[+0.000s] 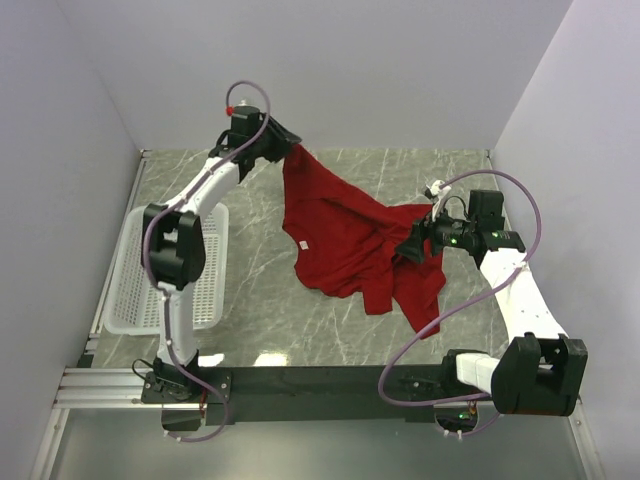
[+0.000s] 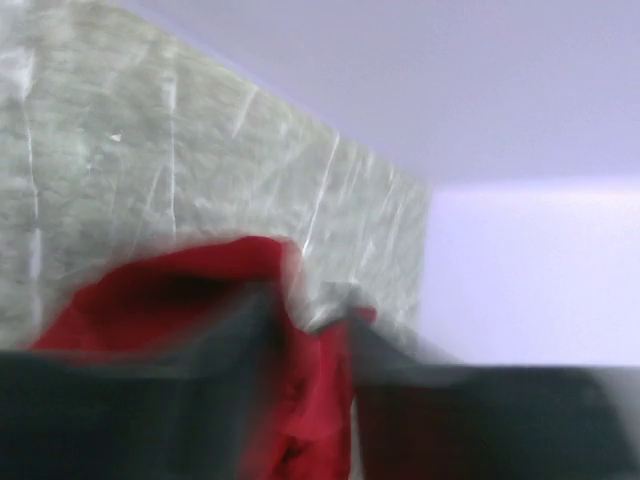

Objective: Fold and stack the t-shirts
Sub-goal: Flatten the tshirt out

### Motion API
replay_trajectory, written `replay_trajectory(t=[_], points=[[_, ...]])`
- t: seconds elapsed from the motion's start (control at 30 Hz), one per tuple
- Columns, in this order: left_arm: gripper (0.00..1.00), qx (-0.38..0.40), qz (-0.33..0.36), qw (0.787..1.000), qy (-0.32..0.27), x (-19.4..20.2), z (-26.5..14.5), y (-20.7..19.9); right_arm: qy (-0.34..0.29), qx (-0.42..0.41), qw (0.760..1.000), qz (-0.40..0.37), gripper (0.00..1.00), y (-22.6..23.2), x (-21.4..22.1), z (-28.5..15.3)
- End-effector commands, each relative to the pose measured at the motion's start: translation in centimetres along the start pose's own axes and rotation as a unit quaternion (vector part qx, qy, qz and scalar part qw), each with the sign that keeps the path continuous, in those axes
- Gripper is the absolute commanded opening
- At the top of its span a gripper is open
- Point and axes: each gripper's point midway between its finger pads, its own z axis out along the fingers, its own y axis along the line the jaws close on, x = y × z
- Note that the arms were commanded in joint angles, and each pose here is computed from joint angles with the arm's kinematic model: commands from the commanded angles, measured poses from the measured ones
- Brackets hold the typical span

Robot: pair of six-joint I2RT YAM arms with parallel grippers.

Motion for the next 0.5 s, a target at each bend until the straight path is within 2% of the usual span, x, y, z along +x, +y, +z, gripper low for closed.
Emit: replay_trajectory(t=[0.0, 0.03, 0.07, 0.13, 0.2, 0.23, 0.3, 0.33, 0.37, 0.43, 0.47], points=[[0.53, 0.051, -0.103, 0.993, 0.004, -1.4, 1.9, -2.0, -0.016, 0.024, 0.999, -0.034, 0.79, -0.5, -1.5, -0.7], [0.64, 0.035, -0.101, 0.994, 0.011, -0.9, 2.7, -1.1, -0.013, 0.027, 0.999, -0.034, 0.8, -0.6, -1.4, -0.7], [0.7, 0.043, -0.085, 0.995, 0.001, -2.0, 2.5, -2.3, -0.008, 0.032, 0.999, -0.04, 0.8, -0.8, -1.2, -0.8], [0.78, 0.027, -0.045, 0.999, 0.009, -1.9, 1.7, -2.1, 0.007, 0.033, 0.999, -0.039, 0.8, -0.9, -0.6, -0.8], [0.81, 0.01, 0.013, 1.0, -0.002, -2.4, 0.6, -1.6, 0.026, 0.026, 0.998, -0.053, 0.79, -0.8, 0.0, -0.7], [0.81, 0.009, 0.036, 0.999, -0.01, -3.0, -1.3, -2.6, 0.053, 0.012, 0.998, -0.041, 0.79, -0.3, 1.0, -0.6], [0.81, -0.013, 0.092, 0.996, -0.001, -2.1, -2.9, -1.1, 0.092, -0.007, 0.994, -0.057, 0.79, 0.1, 2.3, -0.1], [0.81, -0.004, 0.111, 0.994, -0.005, -2.3, -5.2, -2.3, 0.122, -0.027, 0.991, -0.05, 0.79, 0.9, 3.5, 0.3], [0.81, -0.024, 0.137, 0.99, 0.022, -0.1, -5.7, -0.1, 0.14, -0.026, 0.989, -0.049, 0.79, 0.8, 4.3, 0.6], [0.81, -0.016, 0.168, 0.985, 0.026, 1.1, -9.2, -0.7, 0.174, -0.005, 0.984, -0.047, 0.78, 0.3, 5.8, 1.2], [0.81, -0.038, 0.18, 0.981, 0.058, 3.8, -9.8, 2.2, 0.181, 0.008, 0.983, -0.035, 0.78, 0.1, 6.1, 1.4]])
